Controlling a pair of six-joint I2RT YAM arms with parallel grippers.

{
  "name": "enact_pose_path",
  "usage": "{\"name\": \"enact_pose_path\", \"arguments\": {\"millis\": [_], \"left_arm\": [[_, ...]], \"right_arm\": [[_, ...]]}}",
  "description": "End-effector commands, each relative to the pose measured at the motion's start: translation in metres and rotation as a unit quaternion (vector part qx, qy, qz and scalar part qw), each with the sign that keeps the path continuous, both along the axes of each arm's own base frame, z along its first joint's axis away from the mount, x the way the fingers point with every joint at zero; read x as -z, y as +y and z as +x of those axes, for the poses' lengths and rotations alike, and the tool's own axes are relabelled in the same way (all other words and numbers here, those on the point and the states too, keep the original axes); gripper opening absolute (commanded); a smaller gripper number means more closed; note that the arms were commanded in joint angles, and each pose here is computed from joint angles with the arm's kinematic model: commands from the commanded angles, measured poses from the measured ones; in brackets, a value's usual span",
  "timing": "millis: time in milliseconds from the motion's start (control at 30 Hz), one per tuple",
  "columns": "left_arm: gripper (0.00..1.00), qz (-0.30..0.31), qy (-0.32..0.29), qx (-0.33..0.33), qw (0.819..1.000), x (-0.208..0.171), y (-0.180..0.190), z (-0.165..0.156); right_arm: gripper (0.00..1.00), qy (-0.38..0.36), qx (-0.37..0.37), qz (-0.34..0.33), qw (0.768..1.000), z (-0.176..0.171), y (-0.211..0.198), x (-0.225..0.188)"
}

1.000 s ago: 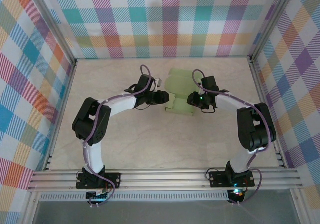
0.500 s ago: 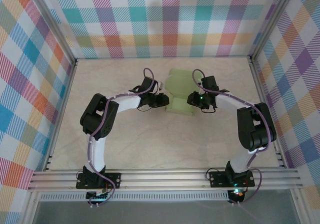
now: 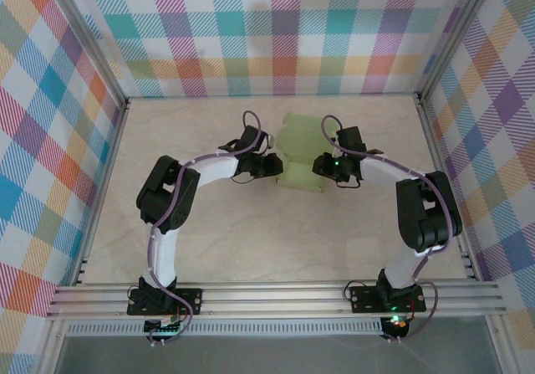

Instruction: Fold the paper box

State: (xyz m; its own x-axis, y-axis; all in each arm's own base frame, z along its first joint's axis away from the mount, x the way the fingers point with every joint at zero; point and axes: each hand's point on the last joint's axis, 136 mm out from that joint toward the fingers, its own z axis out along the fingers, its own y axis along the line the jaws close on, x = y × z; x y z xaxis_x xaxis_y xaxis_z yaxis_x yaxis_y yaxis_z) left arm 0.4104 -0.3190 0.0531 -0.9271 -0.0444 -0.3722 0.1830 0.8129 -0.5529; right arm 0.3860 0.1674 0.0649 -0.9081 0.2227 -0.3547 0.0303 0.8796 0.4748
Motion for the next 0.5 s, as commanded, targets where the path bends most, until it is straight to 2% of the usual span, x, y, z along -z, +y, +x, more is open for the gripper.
{"name": "enact_pose_path", "arguments": {"millis": [0,233,467], "left_arm": [[0.17,0.051,-0.005,0.01,0.999,0.0055,-0.0031,-0.0072],[0.17,0.082,-0.015,0.012,0.996,0.0084,-0.0119,-0.0112],[0.16,0.166,-0.036,-0.008,0.985,0.007,-0.008,-0.0132]], "right_arm": [[0.38,0.038,-0.004,0.008,0.999,-0.0114,0.0039,0.017],[0.38,0.037,-0.005,0.017,0.999,-0.0116,0.0066,0.0166],[0.38,0.033,-0.006,0.02,0.999,-0.0106,0.0072,0.0144]]}}
